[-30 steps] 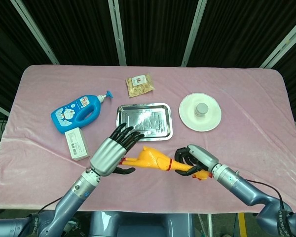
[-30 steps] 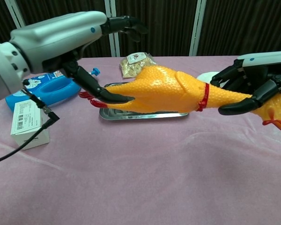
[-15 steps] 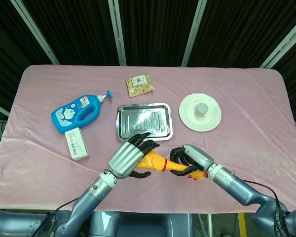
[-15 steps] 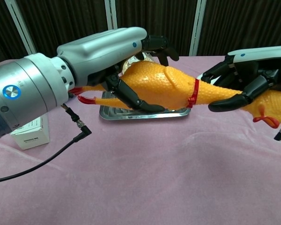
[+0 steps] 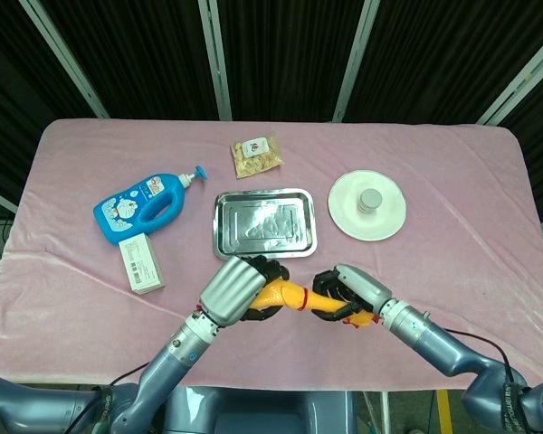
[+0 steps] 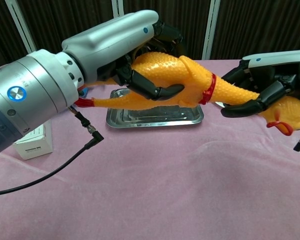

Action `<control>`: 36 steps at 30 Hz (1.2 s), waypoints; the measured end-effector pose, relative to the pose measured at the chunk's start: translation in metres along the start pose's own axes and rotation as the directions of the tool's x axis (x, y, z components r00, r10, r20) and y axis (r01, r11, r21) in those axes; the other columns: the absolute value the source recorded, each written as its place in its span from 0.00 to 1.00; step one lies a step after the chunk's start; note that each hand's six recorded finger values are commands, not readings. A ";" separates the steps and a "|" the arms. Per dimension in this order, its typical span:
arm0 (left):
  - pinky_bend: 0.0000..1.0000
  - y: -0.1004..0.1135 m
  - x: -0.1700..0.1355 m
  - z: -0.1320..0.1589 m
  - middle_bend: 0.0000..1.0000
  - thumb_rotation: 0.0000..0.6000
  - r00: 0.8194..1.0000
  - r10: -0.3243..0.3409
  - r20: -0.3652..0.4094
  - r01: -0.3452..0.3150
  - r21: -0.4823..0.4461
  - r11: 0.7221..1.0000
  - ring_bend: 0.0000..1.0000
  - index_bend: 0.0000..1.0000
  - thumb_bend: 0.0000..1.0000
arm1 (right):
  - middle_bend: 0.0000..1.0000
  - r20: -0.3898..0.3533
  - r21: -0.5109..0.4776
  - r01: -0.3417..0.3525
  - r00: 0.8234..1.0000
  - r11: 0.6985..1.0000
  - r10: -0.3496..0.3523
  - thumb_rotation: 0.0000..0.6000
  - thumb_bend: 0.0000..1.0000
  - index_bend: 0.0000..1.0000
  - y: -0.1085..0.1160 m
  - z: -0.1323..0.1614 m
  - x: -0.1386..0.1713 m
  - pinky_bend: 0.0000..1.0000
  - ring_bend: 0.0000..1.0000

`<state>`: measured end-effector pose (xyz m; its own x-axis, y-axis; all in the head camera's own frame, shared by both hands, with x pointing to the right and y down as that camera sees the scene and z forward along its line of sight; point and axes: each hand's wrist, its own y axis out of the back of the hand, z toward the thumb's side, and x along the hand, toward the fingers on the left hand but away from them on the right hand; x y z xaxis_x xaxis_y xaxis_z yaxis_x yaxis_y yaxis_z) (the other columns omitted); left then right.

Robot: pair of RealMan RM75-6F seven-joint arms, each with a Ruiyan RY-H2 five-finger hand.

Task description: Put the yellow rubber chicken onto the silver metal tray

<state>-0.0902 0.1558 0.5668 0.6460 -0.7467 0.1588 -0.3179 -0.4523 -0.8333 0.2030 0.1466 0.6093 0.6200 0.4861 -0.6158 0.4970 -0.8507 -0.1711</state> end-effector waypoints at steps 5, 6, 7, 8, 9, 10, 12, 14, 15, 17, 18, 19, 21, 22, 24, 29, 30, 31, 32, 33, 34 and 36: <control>0.55 -0.002 -0.001 -0.003 0.51 1.00 1.000 -0.002 0.000 0.002 -0.004 1.000 0.42 0.39 0.23 | 0.80 0.003 -0.002 -0.001 1.000 1.000 0.002 1.00 0.46 1.00 0.000 -0.001 -0.001 0.98 0.81; 0.47 -0.003 -0.002 -0.004 0.43 1.00 1.000 -0.007 -0.002 0.007 -0.005 1.000 0.35 0.31 0.15 | 0.80 0.004 -0.003 0.000 1.000 1.000 0.000 1.00 0.46 1.00 0.000 -0.002 -0.001 0.98 0.81; 0.37 -0.003 -0.002 -0.005 0.34 1.00 1.000 -0.009 -0.006 0.009 -0.007 1.000 0.27 0.22 0.10 | 0.80 0.005 -0.003 0.001 1.000 1.000 -0.001 1.00 0.46 1.00 0.001 -0.002 -0.002 0.98 0.81; 0.31 -0.004 -0.003 -0.006 0.28 1.00 1.000 -0.010 -0.010 0.010 -0.006 1.000 0.21 0.16 0.08 | 0.80 0.007 -0.003 0.003 1.000 1.000 -0.003 1.00 0.46 1.00 0.002 -0.003 -0.002 0.98 0.81; 0.28 -0.004 -0.004 -0.007 0.24 1.00 1.000 -0.013 -0.014 0.013 -0.002 1.000 0.18 0.13 0.07 | 0.80 0.009 -0.005 0.005 1.000 1.000 -0.005 1.00 0.46 1.00 0.003 -0.003 -0.002 0.98 0.81; 0.24 -0.004 -0.004 -0.008 0.20 1.00 1.000 -0.017 -0.019 0.017 0.002 1.000 0.14 0.09 0.07 | 0.80 0.011 -0.006 0.007 1.000 1.000 -0.007 1.00 0.46 1.00 0.003 -0.004 -0.002 0.98 0.81; 0.21 -0.005 -0.005 -0.010 0.15 1.00 0.999 -0.027 -0.028 0.027 0.003 1.000 0.10 0.06 0.06 | 0.80 0.015 -0.006 0.009 1.000 1.000 -0.009 1.00 0.46 1.00 0.005 -0.005 -0.002 0.98 0.81; 0.19 -0.004 -0.006 -0.012 0.13 1.00 0.999 -0.033 -0.033 0.033 0.004 0.999 0.09 0.04 0.05 | 0.80 0.018 -0.007 0.009 1.000 1.000 -0.009 1.00 0.46 1.00 0.005 -0.006 -0.002 0.98 0.81; 0.19 -0.004 -0.006 -0.012 0.12 1.00 0.999 -0.035 -0.033 0.035 0.003 0.999 0.08 0.04 0.04 | 0.80 0.019 -0.008 0.010 1.000 1.000 -0.009 1.00 0.46 1.00 0.005 -0.007 -0.002 0.98 0.81; 0.19 -0.003 -0.006 -0.012 0.11 1.00 0.999 -0.036 -0.033 0.036 0.005 0.999 0.07 0.03 0.04 | 0.80 0.020 -0.009 0.010 1.000 1.000 -0.010 1.00 0.46 1.00 0.006 -0.007 -0.002 0.98 0.81; 0.19 -0.003 -0.006 -0.012 0.11 1.00 0.999 -0.037 -0.032 0.037 0.006 0.999 0.07 0.03 0.04 | 0.80 0.021 -0.010 0.010 1.000 1.000 -0.010 1.00 0.46 1.00 0.006 -0.007 -0.002 0.98 0.81; 0.19 -0.003 -0.006 -0.013 0.11 1.00 0.999 -0.037 -0.032 0.038 0.007 0.999 0.07 0.03 0.04 | 0.80 0.021 -0.011 0.011 1.000 1.000 -0.011 1.00 0.46 1.00 0.006 -0.008 -0.003 0.98 0.81; 0.19 -0.002 -0.006 -0.013 0.11 1.00 0.999 -0.038 -0.033 0.038 0.008 0.999 0.07 0.03 0.04 | 0.80 0.023 -0.015 0.013 1.000 1.000 -0.013 1.00 0.46 1.00 0.007 -0.008 -0.003 0.98 0.81; 0.19 -0.002 -0.006 -0.014 0.11 1.00 0.999 -0.039 -0.034 0.039 0.009 0.999 0.07 0.04 0.04 | 0.80 0.023 -0.016 0.014 1.000 1.000 -0.014 1.00 0.46 1.00 0.008 -0.009 -0.003 0.98 0.81; 0.19 -0.002 -0.007 -0.014 0.11 1.00 0.999 -0.039 -0.034 0.039 0.011 0.999 0.07 0.05 0.04 | 0.80 0.025 -0.018 0.017 1.000 1.000 -0.016 1.00 0.46 1.00 0.009 -0.010 -0.003 0.98 0.81; 0.19 -0.001 -0.007 -0.015 0.15 1.00 0.999 -0.030 -0.038 0.030 0.008 1.000 0.08 0.09 0.05 | 0.80 0.027 -0.021 0.022 0.999 1.000 -0.022 1.00 0.47 1.00 0.012 -0.011 -0.001 0.98 0.81; 0.19 -0.001 -0.007 -0.015 0.16 1.00 0.999 -0.029 -0.041 0.030 0.008 1.000 0.08 0.10 0.07 | 0.80 0.028 -0.021 0.023 0.999 1.000 -0.022 1.00 0.47 1.00 0.012 -0.011 -0.001 0.98 0.81; 0.20 -0.001 -0.007 -0.016 0.17 1.00 0.999 -0.028 -0.043 0.029 0.007 1.000 0.09 0.12 0.09 | 0.80 0.028 -0.022 0.023 0.999 0.999 -0.023 1.00 0.47 1.00 0.013 -0.011 0.000 0.98 0.81; 0.21 -0.001 -0.007 -0.016 0.18 1.00 0.999 -0.027 -0.046 0.028 0.008 1.000 0.10 0.13 0.10 | 0.80 0.027 -0.023 0.024 0.999 0.999 -0.023 1.00 0.47 1.00 0.013 -0.011 0.000 0.98 0.81; 0.22 -0.001 -0.006 -0.017 0.20 1.00 0.998 -0.027 -0.049 0.028 0.008 1.000 0.11 0.14 0.13 | 0.80 0.026 -0.025 0.024 0.999 0.999 -0.023 1.00 0.47 1.00 0.013 -0.011 0.000 0.98 0.81; 0.23 -0.002 -0.005 -0.017 0.21 1.00 0.998 -0.028 -0.052 0.028 0.008 1.000 0.12 0.15 0.15 | 0.80 0.025 -0.026 0.024 0.999 0.999 -0.023 1.00 0.47 1.00 0.013 -0.011 0.001 0.98 0.81; 0.24 -0.003 -0.003 -0.018 0.24 1.00 0.998 -0.028 -0.058 0.028 0.009 1.000 0.15 0.17 0.19 | 0.80 0.023 -0.025 0.021 1.000 0.999 -0.021 1.00 0.47 1.00 0.013 -0.011 0.002 0.98 0.81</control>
<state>-0.1034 0.1506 0.5783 0.6135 -0.7607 0.2118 -0.2937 -0.4688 -0.8331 0.2170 0.1387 0.6146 0.5954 0.4990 -0.6297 0.5255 -0.8348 -0.1646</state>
